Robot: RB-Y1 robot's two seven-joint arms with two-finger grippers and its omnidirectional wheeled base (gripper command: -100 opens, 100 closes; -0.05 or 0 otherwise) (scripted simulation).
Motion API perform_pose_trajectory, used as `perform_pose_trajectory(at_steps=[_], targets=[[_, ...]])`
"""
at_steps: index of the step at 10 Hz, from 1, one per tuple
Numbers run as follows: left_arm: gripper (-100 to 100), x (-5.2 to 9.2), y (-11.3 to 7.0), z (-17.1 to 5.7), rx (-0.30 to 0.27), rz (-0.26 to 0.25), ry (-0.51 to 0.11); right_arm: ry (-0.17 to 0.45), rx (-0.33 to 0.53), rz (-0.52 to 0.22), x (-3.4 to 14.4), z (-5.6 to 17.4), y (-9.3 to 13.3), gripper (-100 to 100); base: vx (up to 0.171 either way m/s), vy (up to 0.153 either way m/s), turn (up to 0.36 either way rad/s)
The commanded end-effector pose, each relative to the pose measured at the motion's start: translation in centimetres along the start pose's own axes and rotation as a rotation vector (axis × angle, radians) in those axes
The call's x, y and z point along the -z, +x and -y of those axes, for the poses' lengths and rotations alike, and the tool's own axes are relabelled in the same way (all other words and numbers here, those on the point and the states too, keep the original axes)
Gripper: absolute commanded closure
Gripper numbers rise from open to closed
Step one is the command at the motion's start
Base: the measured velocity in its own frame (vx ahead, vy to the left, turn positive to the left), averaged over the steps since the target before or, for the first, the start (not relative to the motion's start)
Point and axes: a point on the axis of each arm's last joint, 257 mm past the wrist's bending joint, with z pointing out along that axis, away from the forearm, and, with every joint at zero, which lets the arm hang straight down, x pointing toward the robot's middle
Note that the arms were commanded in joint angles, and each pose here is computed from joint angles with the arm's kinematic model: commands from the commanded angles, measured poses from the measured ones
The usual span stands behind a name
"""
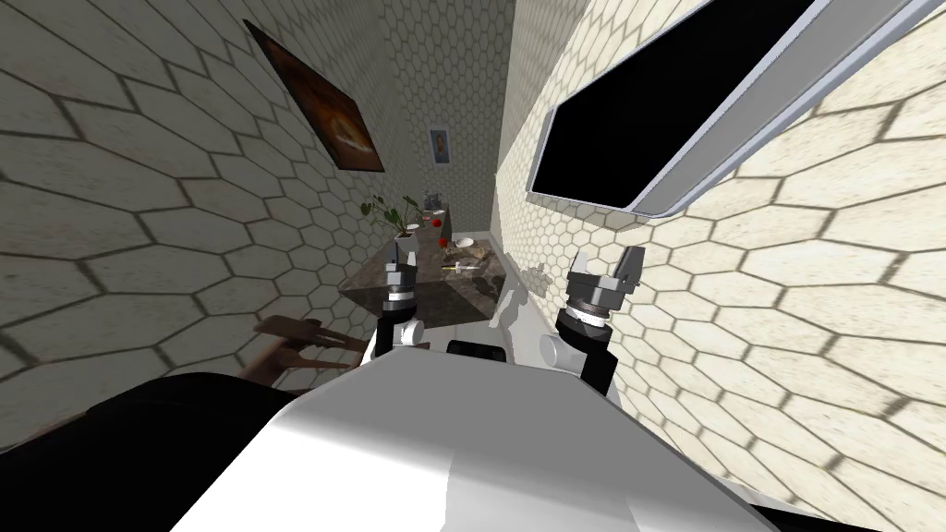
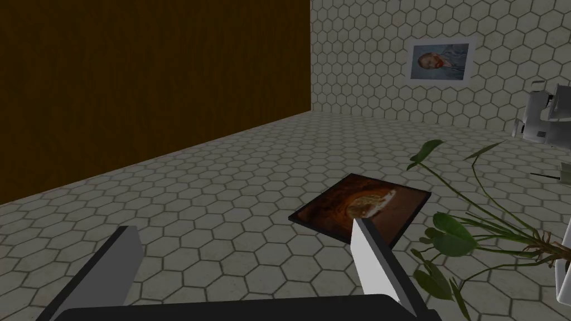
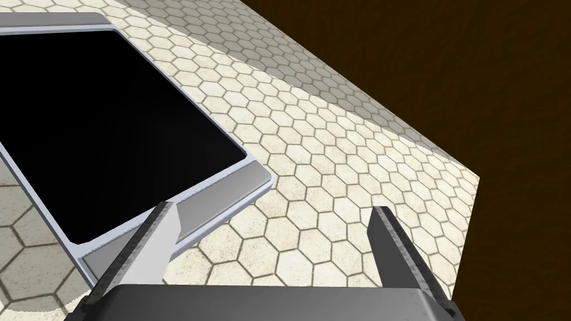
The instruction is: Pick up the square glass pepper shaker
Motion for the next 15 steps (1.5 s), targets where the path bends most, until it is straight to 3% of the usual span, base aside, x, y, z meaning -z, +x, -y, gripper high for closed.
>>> perform_pose_trajectory(at_steps=[1,7,11,12,15], targets=[[-100,0.0,0.3,-0.9,-0.026,-0.04,-0.017,0.0,0.0,0.0,0.0,0.0,0.0,0,0.019,-0.015,-0.054],[-100,0.3,-0.3,-6.1,-0.14,-0.135,-0.13,0.0,0.0,0.0,0.0,0.0,0.0,0,0.04,-0.023,-0.092],[-100,0.6,-2.2,-11.2,-0.248,-0.185,-0.251,0.0,0.0,0.0,0.0,0.0,0.0,0,0.06,-0.031,-0.123],[-100,0.6,-2.2,-11.2,-0.248,-0.185,-0.251,0.0,0.0,0.0,0.0,0.0,0.0,0,0.038,-0.014,-0.037],[-100,1.0,-4.3,-15.5,-0.338,-0.218,-0.357,0.0,0.0,0.0,0.0,0.0,0.0,0,0.047,-0.027,-0.123]])
